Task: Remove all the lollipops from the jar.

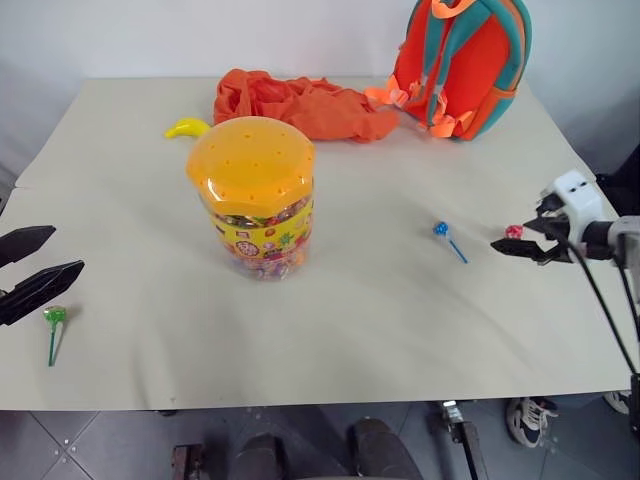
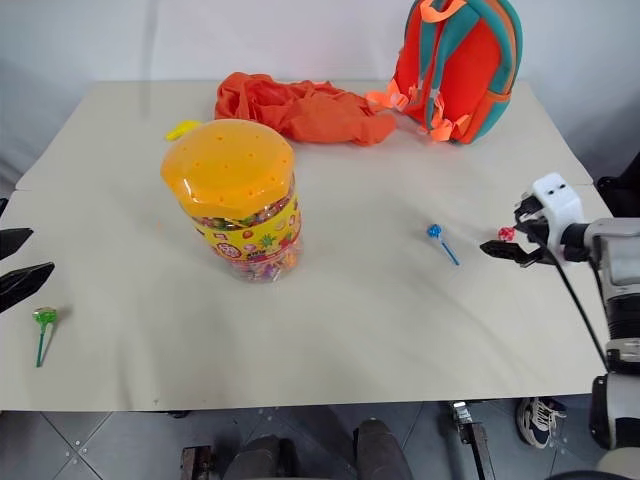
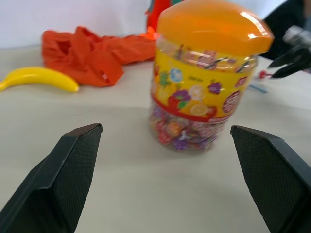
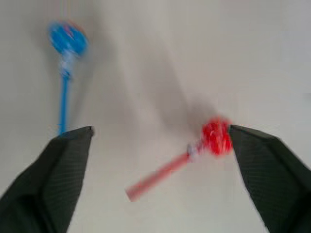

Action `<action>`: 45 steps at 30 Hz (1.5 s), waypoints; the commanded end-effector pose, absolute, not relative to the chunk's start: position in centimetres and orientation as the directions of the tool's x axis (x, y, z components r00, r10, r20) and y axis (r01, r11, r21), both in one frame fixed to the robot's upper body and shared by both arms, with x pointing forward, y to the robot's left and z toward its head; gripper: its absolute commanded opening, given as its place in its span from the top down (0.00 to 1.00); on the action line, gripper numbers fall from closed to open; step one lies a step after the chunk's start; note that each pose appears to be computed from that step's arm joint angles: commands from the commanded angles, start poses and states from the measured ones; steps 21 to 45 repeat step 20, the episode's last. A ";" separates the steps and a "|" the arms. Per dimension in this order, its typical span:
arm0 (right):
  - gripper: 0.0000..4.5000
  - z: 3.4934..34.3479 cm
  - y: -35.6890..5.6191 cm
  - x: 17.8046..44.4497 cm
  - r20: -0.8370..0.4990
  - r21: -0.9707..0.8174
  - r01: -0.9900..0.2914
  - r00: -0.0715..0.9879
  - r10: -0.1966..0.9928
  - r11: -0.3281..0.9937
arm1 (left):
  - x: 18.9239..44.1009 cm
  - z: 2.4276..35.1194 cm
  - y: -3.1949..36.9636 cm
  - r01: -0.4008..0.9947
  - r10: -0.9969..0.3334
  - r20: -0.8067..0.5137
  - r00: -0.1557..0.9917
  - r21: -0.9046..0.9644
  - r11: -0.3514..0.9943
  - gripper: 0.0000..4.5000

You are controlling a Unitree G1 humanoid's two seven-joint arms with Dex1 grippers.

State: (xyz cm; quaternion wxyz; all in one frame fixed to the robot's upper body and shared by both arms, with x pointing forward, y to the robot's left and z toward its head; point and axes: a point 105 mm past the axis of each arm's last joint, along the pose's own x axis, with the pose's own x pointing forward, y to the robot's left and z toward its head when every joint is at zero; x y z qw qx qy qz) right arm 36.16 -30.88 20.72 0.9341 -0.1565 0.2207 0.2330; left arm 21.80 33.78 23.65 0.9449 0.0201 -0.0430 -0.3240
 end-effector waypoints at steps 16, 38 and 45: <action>0.01 17.1 -14.9 29.8 -0.297 -0.163 -0.969 0.230 0.927 0.188 | 19.5 21.0 33.3 0.555 -0.559 0.038 0.828 0.079 0.828 0.00; 0.01 16.7 -15.0 30.5 -0.273 -0.155 -0.957 0.279 0.921 0.245 | 18.1 20.1 33.3 0.522 -0.526 0.024 0.850 0.087 0.848 0.00; 0.01 16.7 -15.0 30.5 -0.273 -0.155 -0.957 0.279 0.921 0.245 | 18.1 20.1 33.3 0.522 -0.526 0.024 0.850 0.087 0.848 0.00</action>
